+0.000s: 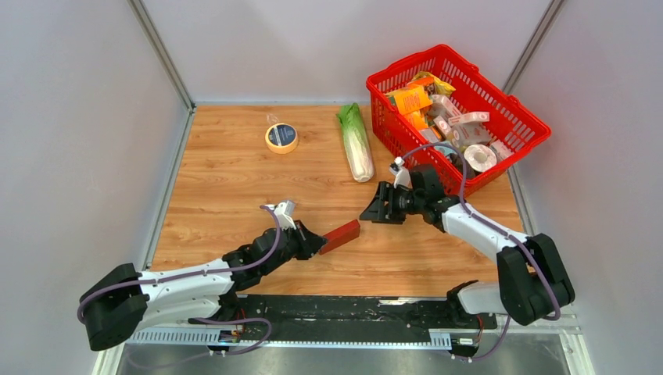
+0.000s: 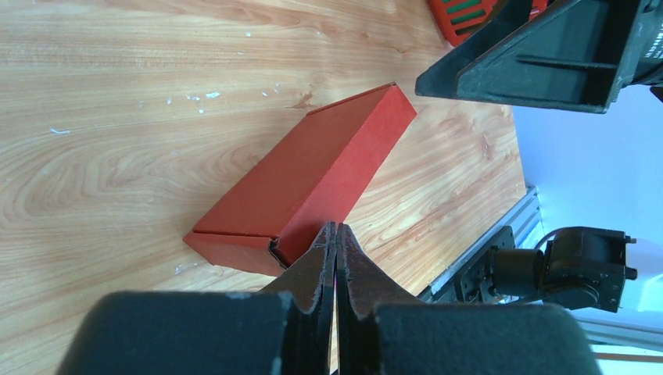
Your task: Fold the paper box
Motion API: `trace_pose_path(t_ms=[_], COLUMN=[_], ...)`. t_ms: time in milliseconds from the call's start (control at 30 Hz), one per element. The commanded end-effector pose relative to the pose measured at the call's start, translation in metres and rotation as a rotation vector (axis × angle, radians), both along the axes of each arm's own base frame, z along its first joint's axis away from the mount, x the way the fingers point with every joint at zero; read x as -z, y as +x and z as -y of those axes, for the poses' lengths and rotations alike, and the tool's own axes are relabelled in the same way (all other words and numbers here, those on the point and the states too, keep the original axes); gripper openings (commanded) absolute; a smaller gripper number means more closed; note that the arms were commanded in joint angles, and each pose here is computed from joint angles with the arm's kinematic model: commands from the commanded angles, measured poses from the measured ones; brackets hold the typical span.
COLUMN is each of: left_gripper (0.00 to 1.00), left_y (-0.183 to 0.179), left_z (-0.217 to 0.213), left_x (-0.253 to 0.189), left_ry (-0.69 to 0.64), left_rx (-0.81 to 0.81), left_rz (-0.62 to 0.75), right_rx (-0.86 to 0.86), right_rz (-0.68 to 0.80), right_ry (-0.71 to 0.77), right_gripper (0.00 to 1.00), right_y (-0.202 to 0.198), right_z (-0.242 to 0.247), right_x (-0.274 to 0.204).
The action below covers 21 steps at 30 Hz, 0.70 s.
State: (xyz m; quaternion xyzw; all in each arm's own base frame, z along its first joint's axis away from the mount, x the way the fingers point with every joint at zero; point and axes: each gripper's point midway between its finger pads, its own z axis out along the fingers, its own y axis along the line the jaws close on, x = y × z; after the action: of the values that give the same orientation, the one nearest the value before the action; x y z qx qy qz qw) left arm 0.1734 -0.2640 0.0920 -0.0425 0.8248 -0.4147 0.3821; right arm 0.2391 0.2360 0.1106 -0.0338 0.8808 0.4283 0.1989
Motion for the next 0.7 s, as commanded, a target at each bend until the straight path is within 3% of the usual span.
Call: trace_pose_path(t_ms=[0,200,500,667], left_gripper=[0.04,0.04,0.04,0.04], left_y=[-0.019,-0.019,-0.019,-0.022], left_z=[-0.047,-0.044,-0.043,-0.043], left_x=[0.072,0.072,0.073,0.073], left_ry=[0.277,0.271,0.271,0.27], left_rx=[-0.024,-0.013,-0.006,0.002], left_rz=[-0.121,-0.123,-0.123,-0.128], right_rx=[-0.101,-0.126,-0.116,-0.08], right_rz=[0.086,0.094,0.002,-0.023], right_ry=[0.055,0.124,0.069,0.005], right_gripper=[0.59,0.53,0.4,0.25], right_y=[0.006,0.01,-0.002,-0.01], right_z=[-0.013,-0.023,-0.018,-0.006], right_x=[-0.009,-0.009,0.032,0.053])
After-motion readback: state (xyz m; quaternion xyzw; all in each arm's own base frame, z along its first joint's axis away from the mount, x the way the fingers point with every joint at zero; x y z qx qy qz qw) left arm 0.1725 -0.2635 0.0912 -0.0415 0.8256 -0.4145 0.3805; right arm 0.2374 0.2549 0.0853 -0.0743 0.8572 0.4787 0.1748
